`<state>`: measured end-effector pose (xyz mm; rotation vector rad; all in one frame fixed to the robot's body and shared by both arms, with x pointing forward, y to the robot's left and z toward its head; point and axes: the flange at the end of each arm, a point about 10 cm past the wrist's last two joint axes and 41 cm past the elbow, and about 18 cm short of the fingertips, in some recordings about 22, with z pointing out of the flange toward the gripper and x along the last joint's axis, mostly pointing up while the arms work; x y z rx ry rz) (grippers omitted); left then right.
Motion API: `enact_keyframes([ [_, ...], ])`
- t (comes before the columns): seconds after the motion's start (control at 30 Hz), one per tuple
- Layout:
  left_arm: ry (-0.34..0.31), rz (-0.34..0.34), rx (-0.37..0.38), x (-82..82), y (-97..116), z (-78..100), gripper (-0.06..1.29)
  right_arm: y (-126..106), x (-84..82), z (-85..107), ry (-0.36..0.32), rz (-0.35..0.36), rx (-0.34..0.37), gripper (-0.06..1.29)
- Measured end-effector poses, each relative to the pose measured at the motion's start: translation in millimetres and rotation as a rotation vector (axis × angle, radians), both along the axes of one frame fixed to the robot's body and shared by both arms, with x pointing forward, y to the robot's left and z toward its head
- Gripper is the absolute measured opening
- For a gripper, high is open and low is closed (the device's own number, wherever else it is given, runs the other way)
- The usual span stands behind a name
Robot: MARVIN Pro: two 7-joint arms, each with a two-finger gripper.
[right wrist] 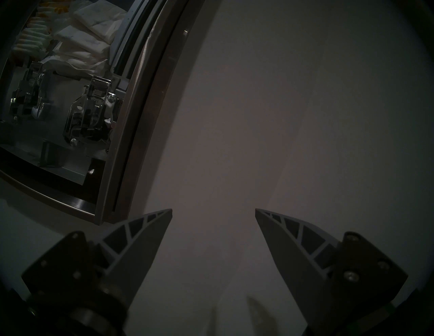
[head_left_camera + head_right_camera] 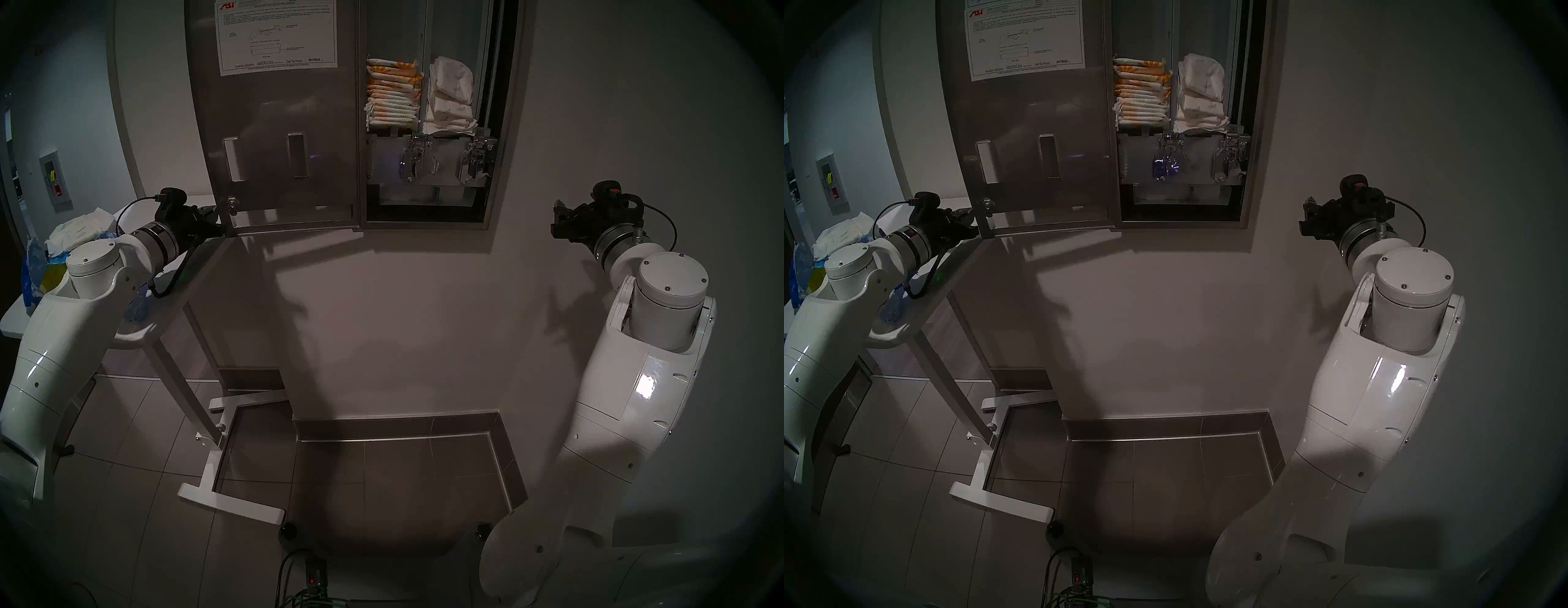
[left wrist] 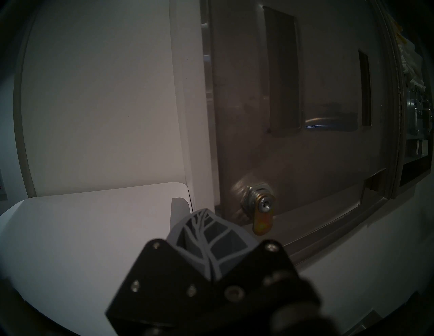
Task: Open the dispenser door, put the pads inside, close the door
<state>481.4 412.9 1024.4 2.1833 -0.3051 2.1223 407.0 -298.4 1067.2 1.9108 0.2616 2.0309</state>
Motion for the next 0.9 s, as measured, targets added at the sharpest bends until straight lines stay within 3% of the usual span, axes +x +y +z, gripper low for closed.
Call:
enact_keyframes([
  [0.9, -0.006, 0.005, -0.003, -7.2, -2.0, -1.0, -0.02, -0.3, 3.5, -7.3, 0.020, 0.006, 0.003, 0.92],
])
